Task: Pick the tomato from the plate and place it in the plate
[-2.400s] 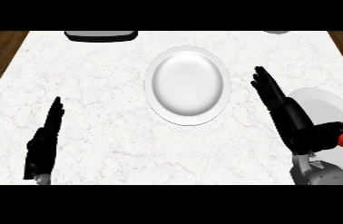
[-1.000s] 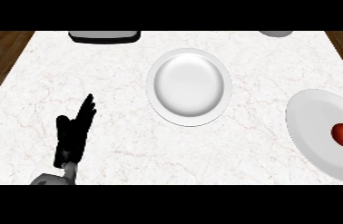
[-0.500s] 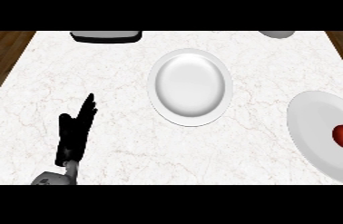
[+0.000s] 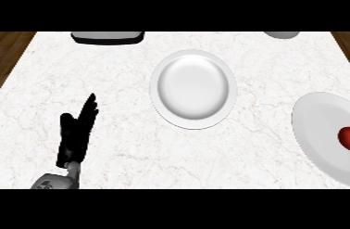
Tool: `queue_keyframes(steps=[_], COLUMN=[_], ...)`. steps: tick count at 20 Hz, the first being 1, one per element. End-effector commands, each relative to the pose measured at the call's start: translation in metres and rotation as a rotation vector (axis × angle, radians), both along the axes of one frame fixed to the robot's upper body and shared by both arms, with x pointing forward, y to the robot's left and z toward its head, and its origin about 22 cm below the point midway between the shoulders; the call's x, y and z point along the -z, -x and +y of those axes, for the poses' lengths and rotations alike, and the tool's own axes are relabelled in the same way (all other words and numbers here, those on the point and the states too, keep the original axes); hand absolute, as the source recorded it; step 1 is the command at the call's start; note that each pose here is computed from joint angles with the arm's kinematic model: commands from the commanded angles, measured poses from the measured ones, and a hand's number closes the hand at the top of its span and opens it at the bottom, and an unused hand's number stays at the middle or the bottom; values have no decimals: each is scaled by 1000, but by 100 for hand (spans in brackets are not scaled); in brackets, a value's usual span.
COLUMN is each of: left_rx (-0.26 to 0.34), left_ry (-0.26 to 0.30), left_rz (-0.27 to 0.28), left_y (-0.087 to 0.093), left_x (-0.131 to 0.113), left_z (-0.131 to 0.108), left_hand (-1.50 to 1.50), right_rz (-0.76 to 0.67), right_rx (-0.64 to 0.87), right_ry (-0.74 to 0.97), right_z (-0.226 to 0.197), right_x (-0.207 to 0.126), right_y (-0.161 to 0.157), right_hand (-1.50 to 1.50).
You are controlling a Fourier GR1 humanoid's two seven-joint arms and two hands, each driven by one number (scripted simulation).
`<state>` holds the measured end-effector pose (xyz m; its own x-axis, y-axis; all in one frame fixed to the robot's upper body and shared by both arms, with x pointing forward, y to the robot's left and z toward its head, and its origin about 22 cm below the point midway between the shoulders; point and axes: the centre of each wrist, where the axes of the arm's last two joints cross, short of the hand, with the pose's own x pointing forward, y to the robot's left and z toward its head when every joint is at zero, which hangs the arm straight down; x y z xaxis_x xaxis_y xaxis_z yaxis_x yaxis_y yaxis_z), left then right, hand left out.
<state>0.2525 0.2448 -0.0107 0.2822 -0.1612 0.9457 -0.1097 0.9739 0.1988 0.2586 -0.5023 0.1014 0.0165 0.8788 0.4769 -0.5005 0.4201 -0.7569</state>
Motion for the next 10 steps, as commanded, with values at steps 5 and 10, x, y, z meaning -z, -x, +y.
queue_keyframes(steps=[5,10], left_rx=[-12,-4], left_ry=[2,4], left_rz=[13,23], left_y=[-8,7], left_x=[-11,7], left_z=[-2,6], left_hand=[0,0], right_rz=[52,51], right_rx=[-28,-36], right_ry=[23,15], right_z=[3,9], right_x=[30,28], right_y=[-16,-9], right_hand=[-150,-150])
